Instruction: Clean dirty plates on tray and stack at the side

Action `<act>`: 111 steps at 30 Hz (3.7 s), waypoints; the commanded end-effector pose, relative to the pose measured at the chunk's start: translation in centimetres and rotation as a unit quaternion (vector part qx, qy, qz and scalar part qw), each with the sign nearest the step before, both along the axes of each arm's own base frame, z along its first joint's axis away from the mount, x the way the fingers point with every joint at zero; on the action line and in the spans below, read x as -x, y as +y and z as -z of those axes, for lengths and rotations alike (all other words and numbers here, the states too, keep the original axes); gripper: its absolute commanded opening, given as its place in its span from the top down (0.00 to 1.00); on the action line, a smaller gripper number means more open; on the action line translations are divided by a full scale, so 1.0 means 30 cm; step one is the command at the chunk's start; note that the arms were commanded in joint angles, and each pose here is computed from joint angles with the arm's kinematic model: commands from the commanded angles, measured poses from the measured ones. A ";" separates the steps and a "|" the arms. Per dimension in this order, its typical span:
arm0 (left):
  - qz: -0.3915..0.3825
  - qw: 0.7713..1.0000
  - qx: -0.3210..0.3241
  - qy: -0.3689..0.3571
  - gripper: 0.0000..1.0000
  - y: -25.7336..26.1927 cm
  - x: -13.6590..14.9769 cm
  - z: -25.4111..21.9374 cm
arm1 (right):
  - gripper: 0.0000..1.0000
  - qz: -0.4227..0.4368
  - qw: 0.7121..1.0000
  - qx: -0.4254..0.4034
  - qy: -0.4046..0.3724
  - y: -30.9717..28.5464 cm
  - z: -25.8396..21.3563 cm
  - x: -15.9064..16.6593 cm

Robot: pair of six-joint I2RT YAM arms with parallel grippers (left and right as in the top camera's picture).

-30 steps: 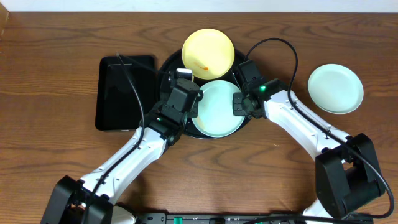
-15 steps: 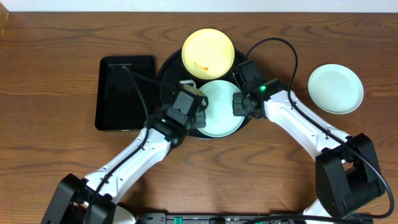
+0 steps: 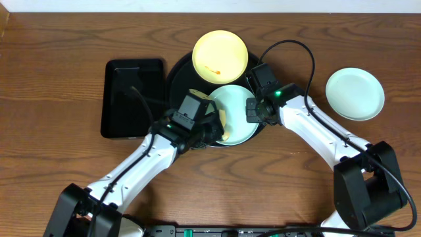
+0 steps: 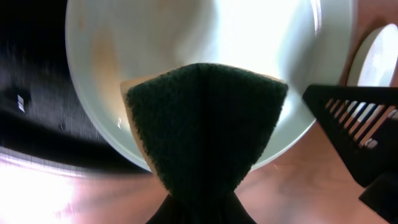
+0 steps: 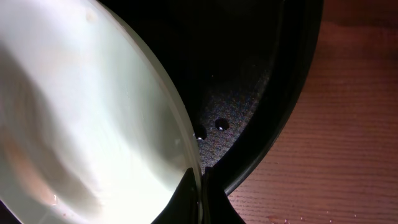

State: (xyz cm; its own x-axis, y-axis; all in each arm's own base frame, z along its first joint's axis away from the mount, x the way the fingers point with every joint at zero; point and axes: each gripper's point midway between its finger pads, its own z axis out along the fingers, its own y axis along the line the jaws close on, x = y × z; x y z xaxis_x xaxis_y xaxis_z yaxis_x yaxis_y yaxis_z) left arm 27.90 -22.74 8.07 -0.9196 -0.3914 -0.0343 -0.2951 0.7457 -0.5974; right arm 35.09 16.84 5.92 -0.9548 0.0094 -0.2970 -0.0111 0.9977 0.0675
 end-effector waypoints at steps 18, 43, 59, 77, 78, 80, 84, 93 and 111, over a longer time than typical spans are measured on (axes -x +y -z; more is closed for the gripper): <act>-0.131 0.964 0.090 0.211 0.92 -0.053 0.090 0.065 | 0.99 -0.009 1.000 0.005 0.005 0.002 0.014 0.008; -0.136 0.966 0.114 0.190 0.93 -0.028 -0.039 0.162 | 0.99 -0.009 1.000 0.005 0.005 0.001 0.014 0.009; -0.138 0.976 0.085 0.148 0.93 0.029 -0.084 0.186 | 0.99 -0.009 1.000 0.005 0.005 0.001 0.014 0.009; -0.117 0.988 0.099 0.033 0.93 0.104 -0.237 0.131 | 0.99 -0.009 1.000 0.005 0.005 0.001 0.014 0.009; -0.117 0.987 0.105 0.022 0.92 0.105 -0.255 0.118 | 0.99 -0.009 1.000 0.005 0.005 0.001 0.014 0.008; -0.109 0.985 0.136 -0.009 0.93 0.095 -0.298 0.070 | 0.99 -0.009 1.000 0.005 0.005 0.001 0.014 0.009; -0.053 0.970 0.222 -0.078 0.93 0.042 -0.352 -0.077 | 0.99 -0.009 1.000 0.005 0.005 0.001 0.014 0.008; 0.005 0.966 0.250 0.060 0.93 -0.082 -0.151 -0.033 | 0.99 -0.009 1.000 0.005 0.005 0.001 0.014 0.008; 0.005 0.971 0.177 0.162 0.92 -0.105 0.023 0.094 | 0.99 -0.009 1.000 0.005 0.005 0.001 0.014 0.008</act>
